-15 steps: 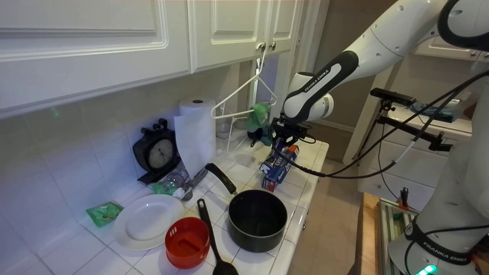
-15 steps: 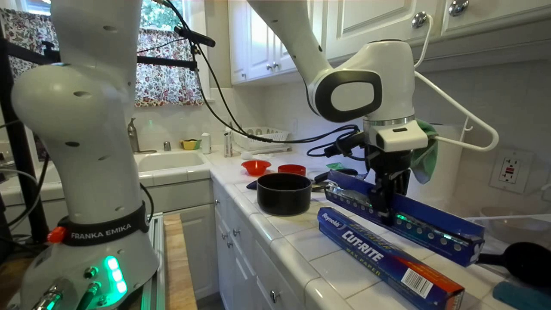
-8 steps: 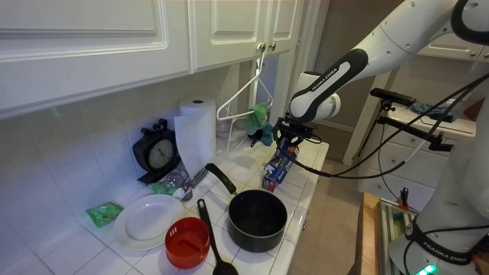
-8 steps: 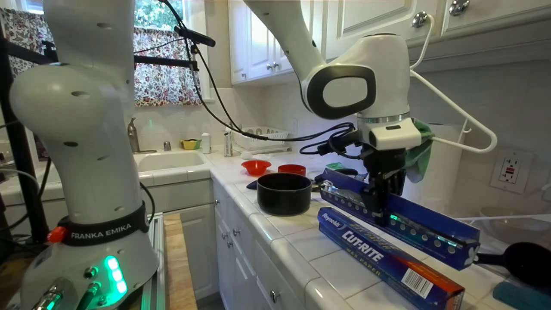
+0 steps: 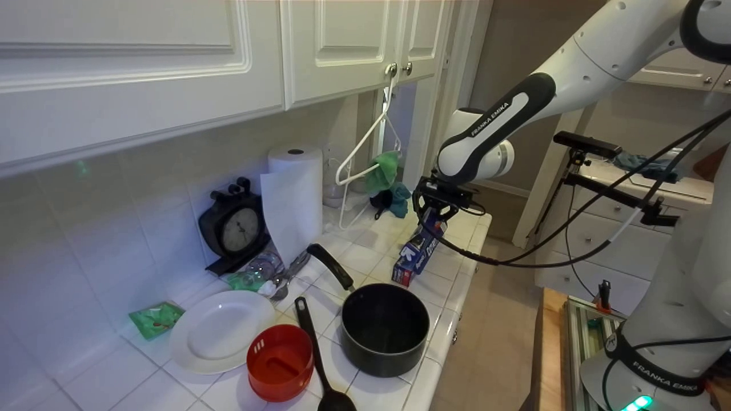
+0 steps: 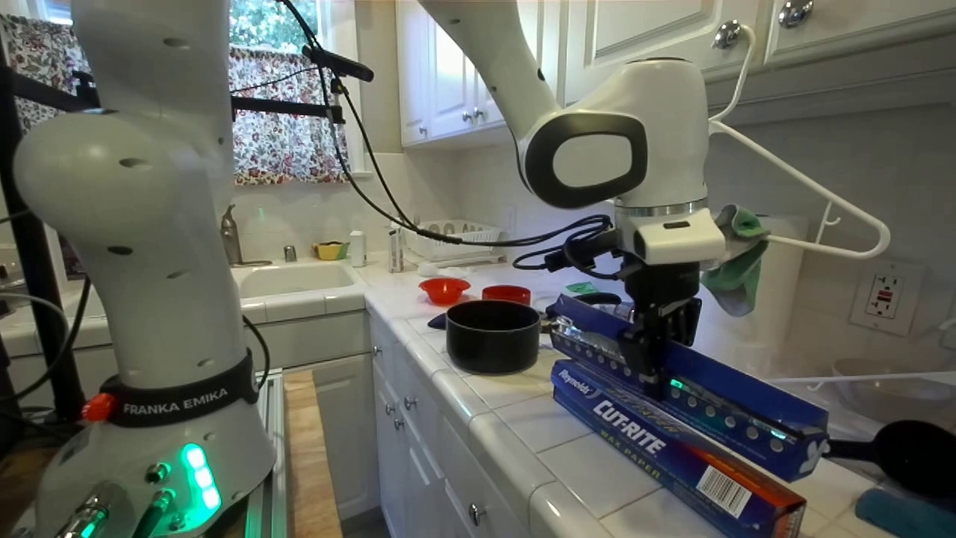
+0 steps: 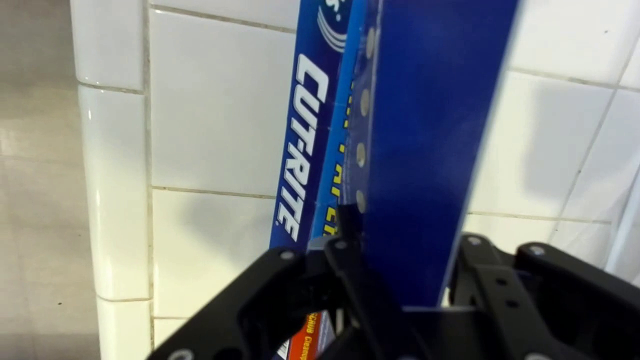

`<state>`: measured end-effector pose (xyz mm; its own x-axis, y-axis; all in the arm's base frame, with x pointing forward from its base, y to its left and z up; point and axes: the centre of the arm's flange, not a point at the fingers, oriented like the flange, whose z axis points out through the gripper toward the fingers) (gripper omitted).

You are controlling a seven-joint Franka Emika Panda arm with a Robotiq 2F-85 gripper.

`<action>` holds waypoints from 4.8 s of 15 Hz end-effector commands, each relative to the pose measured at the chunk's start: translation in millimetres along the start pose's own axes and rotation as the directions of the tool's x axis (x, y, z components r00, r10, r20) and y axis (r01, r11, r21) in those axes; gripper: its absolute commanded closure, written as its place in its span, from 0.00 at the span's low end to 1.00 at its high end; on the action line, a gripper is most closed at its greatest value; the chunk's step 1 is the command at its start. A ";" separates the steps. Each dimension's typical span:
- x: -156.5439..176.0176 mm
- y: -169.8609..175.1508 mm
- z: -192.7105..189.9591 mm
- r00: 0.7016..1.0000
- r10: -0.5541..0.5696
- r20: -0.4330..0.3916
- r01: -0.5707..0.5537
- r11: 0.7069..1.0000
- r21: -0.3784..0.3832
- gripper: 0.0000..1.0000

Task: Turn the blue in the front to be in a horizontal line and put the other blue box on top of it

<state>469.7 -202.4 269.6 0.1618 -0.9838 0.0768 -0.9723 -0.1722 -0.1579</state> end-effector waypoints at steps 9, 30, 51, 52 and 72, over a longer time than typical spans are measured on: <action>-3.5 7.3 -1.1 0.999 0.032 0.019 -0.031 0.998 -0.047 0.75; 4.1 -0.3 21.1 0.998 0.066 -0.010 -0.066 0.995 -0.080 0.71; 2.2 -8.7 27.4 0.998 0.058 -0.015 -0.059 0.995 -0.086 0.38; 1.9 -8.6 27.6 0.998 0.057 -0.015 -0.058 0.995 -0.086 0.33; -1.3 -6.9 -10.5 0.999 0.001 -0.038 -0.003 0.998 -0.062 0.00</action>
<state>481.8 -206.0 264.4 0.1547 -0.9815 0.1128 -0.9802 -0.1668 -0.1067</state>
